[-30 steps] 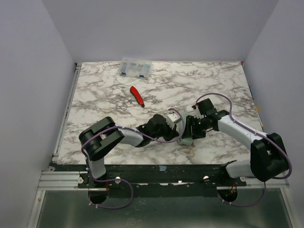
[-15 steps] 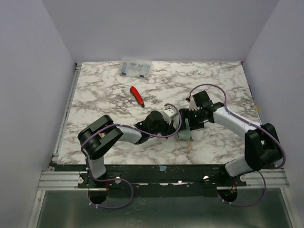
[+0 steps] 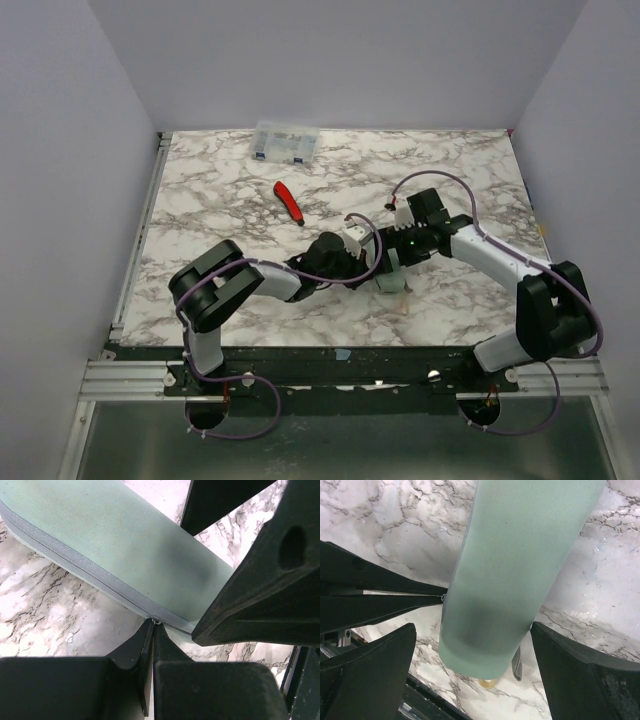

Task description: Open the umbrella

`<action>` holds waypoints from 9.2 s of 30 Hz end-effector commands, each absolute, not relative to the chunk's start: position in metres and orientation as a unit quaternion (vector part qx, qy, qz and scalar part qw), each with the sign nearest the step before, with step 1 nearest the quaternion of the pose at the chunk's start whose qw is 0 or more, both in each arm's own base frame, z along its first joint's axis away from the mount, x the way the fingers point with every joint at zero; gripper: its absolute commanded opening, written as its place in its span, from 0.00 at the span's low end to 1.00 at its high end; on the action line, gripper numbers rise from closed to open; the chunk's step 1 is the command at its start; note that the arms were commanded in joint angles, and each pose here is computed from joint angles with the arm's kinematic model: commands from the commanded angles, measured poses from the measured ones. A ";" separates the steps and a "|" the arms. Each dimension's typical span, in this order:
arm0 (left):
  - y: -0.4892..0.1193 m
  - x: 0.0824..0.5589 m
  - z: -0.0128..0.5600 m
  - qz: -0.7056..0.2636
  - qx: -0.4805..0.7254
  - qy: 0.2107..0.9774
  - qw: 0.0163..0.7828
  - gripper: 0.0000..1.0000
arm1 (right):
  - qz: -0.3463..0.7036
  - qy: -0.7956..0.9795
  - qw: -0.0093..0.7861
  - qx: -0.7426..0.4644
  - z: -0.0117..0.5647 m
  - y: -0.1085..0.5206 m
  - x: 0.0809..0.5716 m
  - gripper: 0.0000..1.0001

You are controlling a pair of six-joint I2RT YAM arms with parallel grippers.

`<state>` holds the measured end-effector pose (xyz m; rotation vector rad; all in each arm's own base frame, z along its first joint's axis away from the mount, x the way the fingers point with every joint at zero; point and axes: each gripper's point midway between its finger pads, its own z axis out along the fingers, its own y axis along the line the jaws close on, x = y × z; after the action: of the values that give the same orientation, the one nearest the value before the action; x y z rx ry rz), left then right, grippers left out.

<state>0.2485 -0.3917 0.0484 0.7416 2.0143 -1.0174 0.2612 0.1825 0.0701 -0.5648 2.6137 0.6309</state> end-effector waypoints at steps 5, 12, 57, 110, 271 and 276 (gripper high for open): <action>-0.403 0.255 0.062 -0.430 0.265 0.779 0.373 0.00 | 0.164 0.937 0.175 -0.255 0.056 0.165 0.266 0.98; -0.408 0.257 0.062 -0.445 0.254 0.779 0.362 0.00 | 0.165 0.934 0.166 -0.270 0.046 0.166 0.266 0.97; -0.343 0.266 0.049 -0.426 0.197 0.818 0.334 0.00 | 0.122 0.816 0.237 -0.513 0.074 0.167 0.306 0.96; -0.384 0.217 0.026 -0.375 0.293 0.814 0.333 0.00 | 0.239 0.938 0.081 0.239 0.019 0.140 0.304 0.30; -0.310 0.268 0.108 -0.349 0.247 0.842 0.330 0.41 | 0.218 0.962 0.159 -0.038 0.022 0.195 0.290 0.34; -0.297 0.290 0.151 -0.337 0.264 0.820 0.380 0.86 | 0.206 0.959 0.191 -0.036 0.037 0.191 0.313 0.03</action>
<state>0.2695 -0.3073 0.1090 0.6340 2.2087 -0.9149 0.2827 0.2103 0.0398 -0.1226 2.7413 0.7569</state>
